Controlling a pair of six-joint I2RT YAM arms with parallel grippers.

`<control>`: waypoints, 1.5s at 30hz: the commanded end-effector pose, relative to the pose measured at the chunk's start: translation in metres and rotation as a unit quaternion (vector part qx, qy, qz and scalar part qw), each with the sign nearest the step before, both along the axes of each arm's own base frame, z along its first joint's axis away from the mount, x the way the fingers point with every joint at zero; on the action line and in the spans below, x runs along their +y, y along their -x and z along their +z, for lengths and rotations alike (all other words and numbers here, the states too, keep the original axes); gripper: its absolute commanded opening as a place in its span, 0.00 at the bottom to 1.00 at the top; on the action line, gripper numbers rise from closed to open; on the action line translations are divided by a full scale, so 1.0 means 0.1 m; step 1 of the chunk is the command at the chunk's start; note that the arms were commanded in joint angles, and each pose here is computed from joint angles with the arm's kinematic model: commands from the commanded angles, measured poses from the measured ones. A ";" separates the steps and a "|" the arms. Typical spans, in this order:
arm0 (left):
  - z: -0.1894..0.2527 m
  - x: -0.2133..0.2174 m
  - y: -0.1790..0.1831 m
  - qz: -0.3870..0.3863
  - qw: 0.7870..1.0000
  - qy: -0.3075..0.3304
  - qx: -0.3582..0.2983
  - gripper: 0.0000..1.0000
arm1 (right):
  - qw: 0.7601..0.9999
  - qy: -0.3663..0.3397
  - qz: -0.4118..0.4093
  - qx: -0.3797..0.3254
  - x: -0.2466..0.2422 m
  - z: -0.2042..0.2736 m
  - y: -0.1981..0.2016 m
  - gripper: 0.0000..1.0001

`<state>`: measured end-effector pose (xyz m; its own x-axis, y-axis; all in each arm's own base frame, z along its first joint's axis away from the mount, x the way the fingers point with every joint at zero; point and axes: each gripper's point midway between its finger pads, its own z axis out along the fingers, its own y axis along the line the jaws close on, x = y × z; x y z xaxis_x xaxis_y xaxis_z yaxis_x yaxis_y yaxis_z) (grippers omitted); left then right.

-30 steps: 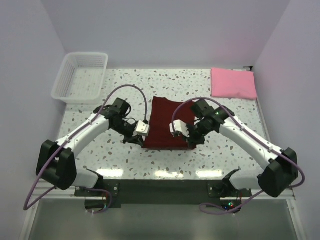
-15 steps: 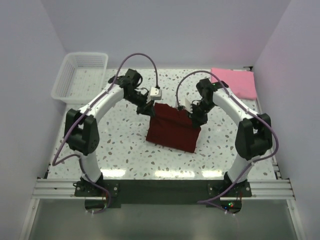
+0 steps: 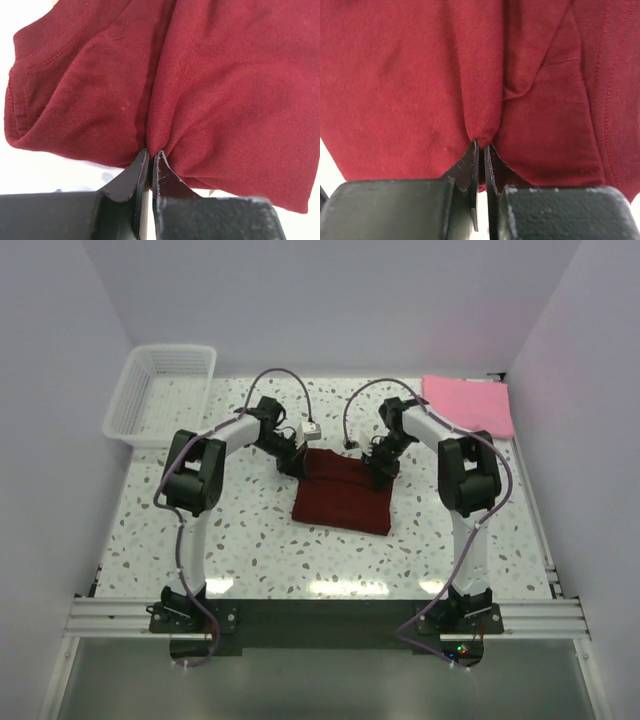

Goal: Fold and stack the t-shirts
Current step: Fold the tshirt

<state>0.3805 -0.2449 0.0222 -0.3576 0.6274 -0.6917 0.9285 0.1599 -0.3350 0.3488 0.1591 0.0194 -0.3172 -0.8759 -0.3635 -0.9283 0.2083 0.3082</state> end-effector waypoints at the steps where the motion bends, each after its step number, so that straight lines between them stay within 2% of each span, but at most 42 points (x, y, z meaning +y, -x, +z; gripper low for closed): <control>1: 0.10 0.00 0.01 0.016 1.000 0.010 -0.014 0.00 | 1.000 0.015 -0.017 0.017 -0.06 -0.12 0.12 0.00; 5: 0.19 0.08 0.52 0.007 1.000 0.024 0.009 0.00 | 0.999 0.005 -0.023 0.044 -0.03 -0.05 0.42 0.00; 9: 0.28 0.21 0.96 0.001 0.999 0.032 0.005 0.00 | 0.995 -0.012 -0.030 0.091 0.06 0.10 0.90 0.00; 11: 0.31 0.27 1.11 -0.002 1.000 0.031 -0.002 0.08 | 0.991 -0.035 -0.039 0.121 0.15 0.26 1.11 0.00; 12: 0.32 0.29 1.14 -0.003 1.000 0.028 -0.008 0.15 | 0.988 -0.040 -0.043 0.140 0.16 0.28 1.21 0.07; 13: 0.32 0.31 1.17 -0.005 1.000 0.025 -0.013 0.27 | 0.986 -0.046 -0.046 0.154 0.17 0.32 1.27 0.37; 15: 0.41 0.34 1.18 -0.014 0.999 0.024 -0.035 0.38 | 0.977 -0.065 -0.061 0.196 0.24 0.43 1.43 0.60; 16: 0.49 0.35 1.14 -0.013 0.998 0.021 -0.058 0.42 | 0.972 -0.071 -0.074 0.210 0.27 0.49 1.46 0.76; 18: 0.62 0.32 1.04 -0.011 0.995 0.031 -0.096 0.45 | 0.967 -0.101 -0.095 0.216 0.38 0.63 1.42 0.80; 20: 0.82 0.25 0.98 -0.019 0.989 0.048 -0.138 0.48 | 0.960 -0.107 -0.138 0.218 0.45 0.71 1.29 0.78; 21: 0.90 0.18 0.92 -0.025 0.984 0.055 -0.165 0.48 | 0.962 -0.117 -0.153 0.192 0.50 0.70 1.10 0.75; 23: 0.99 0.01 0.88 -0.049 0.976 0.057 -0.202 0.48 | 0.955 -0.114 -0.195 0.193 0.56 0.72 0.92 0.64; 24: 1.00 -0.05 0.87 -0.062 0.973 0.056 -0.215 0.48 | 0.955 -0.116 -0.205 0.183 0.61 0.68 0.76 0.48; 27: 0.96 -0.29 0.86 -0.094 0.967 0.053 -0.232 0.45 | 0.944 -0.108 -0.248 0.189 0.71 0.59 0.48 0.32; 31: 0.85 -0.55 0.88 -0.134 0.959 0.046 -0.246 0.43 | 0.932 -0.104 -0.279 0.209 0.83 0.47 0.28 0.27; 35: 0.61 -0.74 1.03 -0.175 0.957 0.040 -0.230 0.43 | 0.926 -0.092 -0.288 0.224 0.91 0.35 0.23 0.24; 45: 0.23 -0.98 1.21 -0.213 0.956 0.029 -0.202 0.41 | 0.936 -0.036 -0.258 0.236 0.89 -0.13 0.34 0.20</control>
<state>0.2473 -0.3243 0.0345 0.1572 0.6580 -0.7365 0.9709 -0.2393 -0.0066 0.3095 0.2489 0.0158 -0.8502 -0.5138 -0.1147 -0.4300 0.5523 0.7142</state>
